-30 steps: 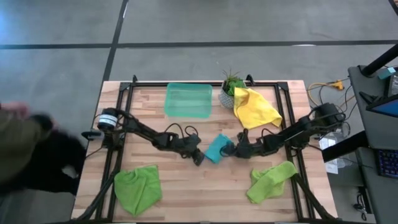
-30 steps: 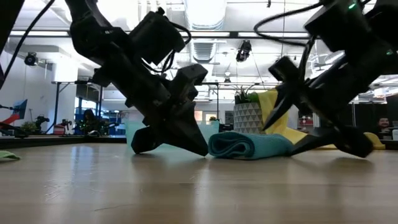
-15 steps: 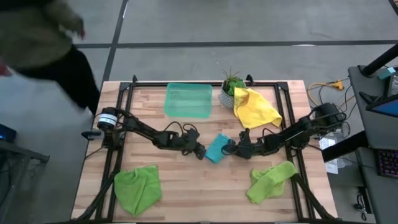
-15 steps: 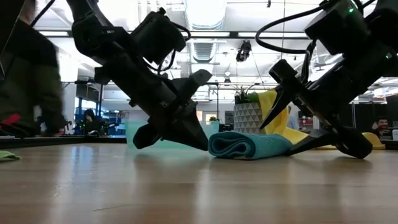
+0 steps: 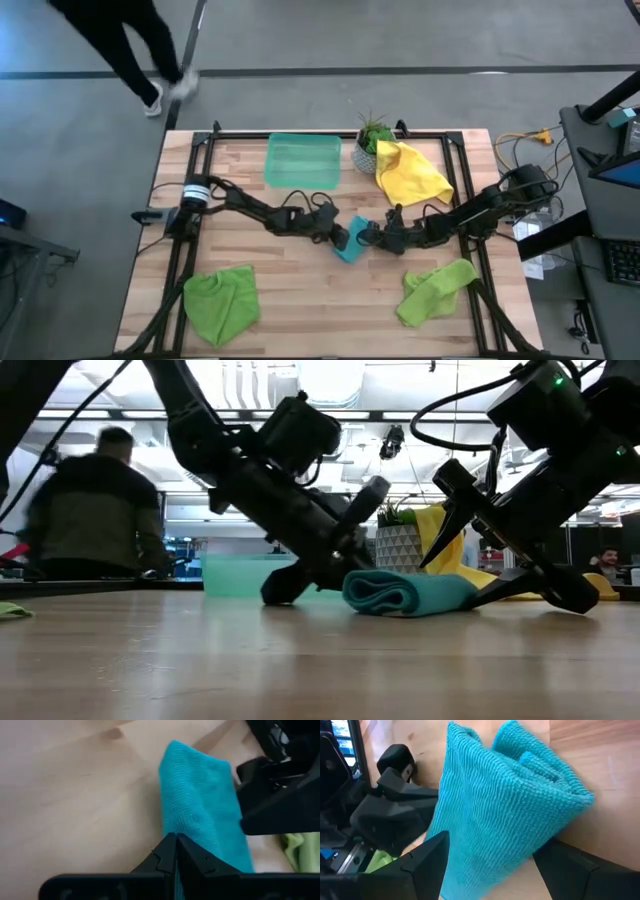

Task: Fold microfiber towels
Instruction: Put the folded blue microfiber towel into the blue bin

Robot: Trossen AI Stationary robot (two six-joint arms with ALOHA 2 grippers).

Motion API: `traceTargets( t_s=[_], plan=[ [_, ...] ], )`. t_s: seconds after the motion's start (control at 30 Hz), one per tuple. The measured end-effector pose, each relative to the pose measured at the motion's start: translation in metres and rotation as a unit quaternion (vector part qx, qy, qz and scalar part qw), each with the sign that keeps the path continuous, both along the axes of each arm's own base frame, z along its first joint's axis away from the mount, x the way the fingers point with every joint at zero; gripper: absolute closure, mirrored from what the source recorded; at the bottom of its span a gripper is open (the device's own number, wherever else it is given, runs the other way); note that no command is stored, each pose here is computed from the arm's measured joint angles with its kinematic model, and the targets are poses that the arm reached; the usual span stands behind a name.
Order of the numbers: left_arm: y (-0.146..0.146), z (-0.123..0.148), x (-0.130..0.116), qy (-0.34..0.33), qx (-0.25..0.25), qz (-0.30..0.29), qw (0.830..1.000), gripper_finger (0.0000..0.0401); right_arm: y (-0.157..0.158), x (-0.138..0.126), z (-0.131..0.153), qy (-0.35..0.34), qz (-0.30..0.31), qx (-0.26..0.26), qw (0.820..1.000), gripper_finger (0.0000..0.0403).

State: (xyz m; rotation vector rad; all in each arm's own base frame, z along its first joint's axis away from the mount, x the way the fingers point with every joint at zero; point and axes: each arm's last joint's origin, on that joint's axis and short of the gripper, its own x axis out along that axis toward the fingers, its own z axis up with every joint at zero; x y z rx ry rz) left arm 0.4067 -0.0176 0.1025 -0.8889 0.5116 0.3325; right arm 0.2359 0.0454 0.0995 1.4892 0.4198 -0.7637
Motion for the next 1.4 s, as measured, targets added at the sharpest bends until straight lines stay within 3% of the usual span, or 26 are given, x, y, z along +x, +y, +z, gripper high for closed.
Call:
traceTargets(
  t_s=[0.17,0.47,0.67,0.87,1.0,1.13,1.4],
  plan=[
    [-0.002,0.004,0.006,-0.004,-0.009,-0.027,1.0,0.0401,-0.002,0.0,0.0,0.002,0.005,-0.012,1.0,0.0129],
    [-0.004,-0.001,0.001,0.046,-0.016,-0.058,0.997,0.0401,0.005,0.004,0.004,0.006,0.043,-0.037,0.998,0.0148],
    [-0.005,0.011,-0.004,0.051,-0.008,-0.075,0.996,0.0401,0.005,-0.002,0.01,0.025,0.075,-0.066,0.995,0.0155],
    [0.0,0.026,-0.009,0.057,0.011,-0.056,0.997,0.0401,-0.003,-0.014,0.012,0.063,0.049,-0.09,0.993,0.0156],
    [0.002,0.037,-0.01,0.046,0.028,-0.044,0.998,0.0401,-0.009,-0.012,0.009,0.049,0.062,-0.089,0.993,0.0156],
    [0.007,0.042,-0.018,0.084,0.065,0.0,0.994,0.0401,-0.011,-0.008,0.008,0.035,0.061,-0.086,0.994,0.0156],
    [0.006,0.059,-0.011,0.01,0.076,-0.008,0.997,0.0401,-0.015,-0.007,0.008,0.036,0.067,-0.072,0.995,0.0156]
  ],
)
